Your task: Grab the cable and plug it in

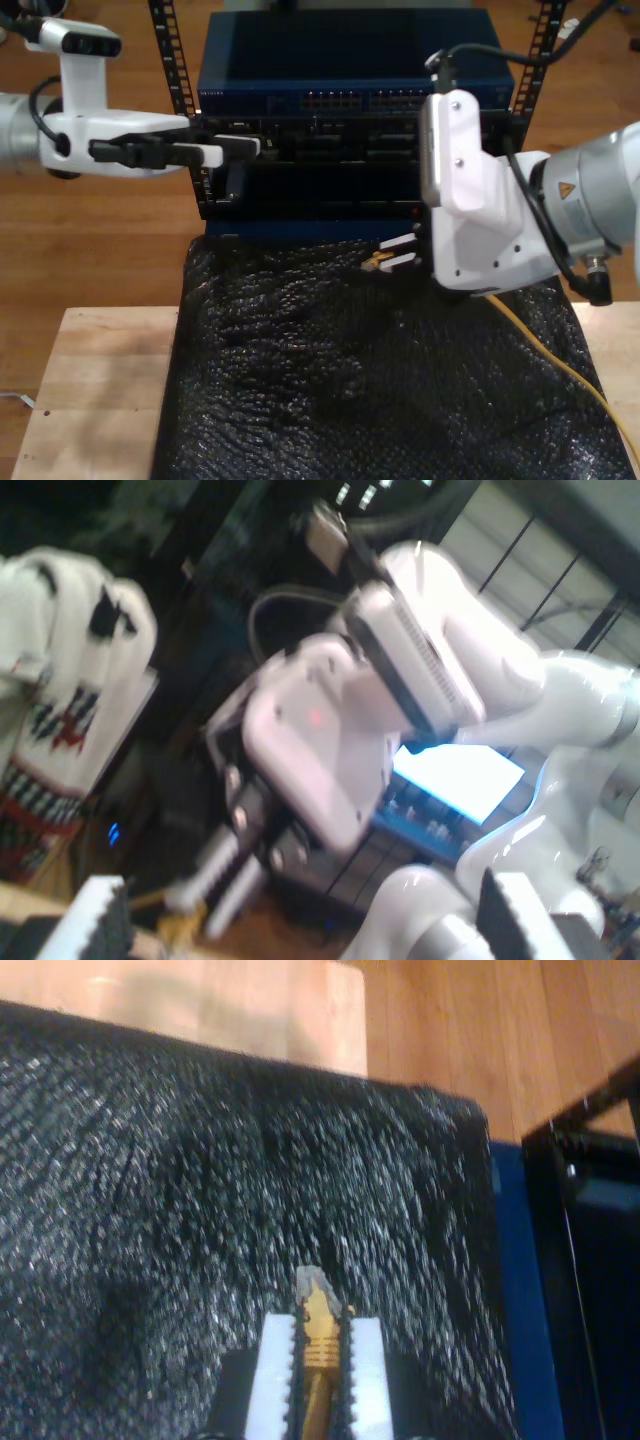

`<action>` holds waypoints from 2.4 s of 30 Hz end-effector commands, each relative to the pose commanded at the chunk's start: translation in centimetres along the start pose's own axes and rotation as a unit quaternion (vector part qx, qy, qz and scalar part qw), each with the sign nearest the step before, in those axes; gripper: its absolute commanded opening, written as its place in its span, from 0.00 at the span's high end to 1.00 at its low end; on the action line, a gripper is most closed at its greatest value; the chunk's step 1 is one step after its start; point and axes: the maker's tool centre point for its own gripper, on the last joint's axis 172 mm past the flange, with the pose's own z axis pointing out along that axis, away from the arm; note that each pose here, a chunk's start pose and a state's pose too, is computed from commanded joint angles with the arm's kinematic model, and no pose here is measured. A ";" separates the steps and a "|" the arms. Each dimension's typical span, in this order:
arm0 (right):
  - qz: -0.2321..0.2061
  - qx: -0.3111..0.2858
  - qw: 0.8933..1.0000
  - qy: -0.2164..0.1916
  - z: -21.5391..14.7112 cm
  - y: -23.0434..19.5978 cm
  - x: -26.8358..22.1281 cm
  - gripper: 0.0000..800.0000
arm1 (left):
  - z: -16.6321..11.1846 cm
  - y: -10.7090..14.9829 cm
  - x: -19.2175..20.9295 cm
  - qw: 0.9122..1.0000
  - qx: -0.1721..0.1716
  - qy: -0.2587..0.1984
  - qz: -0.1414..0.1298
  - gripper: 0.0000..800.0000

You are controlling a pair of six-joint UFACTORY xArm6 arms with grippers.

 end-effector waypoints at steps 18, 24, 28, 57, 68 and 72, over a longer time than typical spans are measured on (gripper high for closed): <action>0.055 -0.047 0.991 -0.113 0.1 3.7 -11.8 1.00 | -5.9 -1.5 -6.3 0.987 0.115 -0.116 0.002 0.00; 0.060 -0.047 0.985 -0.157 0.9 3.3 -14.5 1.00 | -8.1 -1.3 -9.4 0.976 0.136 -0.168 -0.003 0.00; 0.063 -0.045 0.981 -0.180 1.4 3.1 -16.0 1.00 | -9.0 -0.6 -11.0 0.969 0.141 -0.201 -0.002 0.00; 0.058 -0.029 0.962 -0.264 2.7 2.5 -20.3 1.00 | -19.4 5.6 -22.0 0.914 0.182 -0.360 0.041 0.00; 0.060 -0.026 0.962 -0.267 3.6 2.6 -21.0 1.00 | -23.7 9.8 -29.0 0.901 0.175 -0.392 0.058 0.00; 0.059 -0.027 0.962 -0.266 3.8 2.8 -21.1 1.00 | -23.8 11.2 -31.4 0.901 0.164 -0.398 0.060 0.00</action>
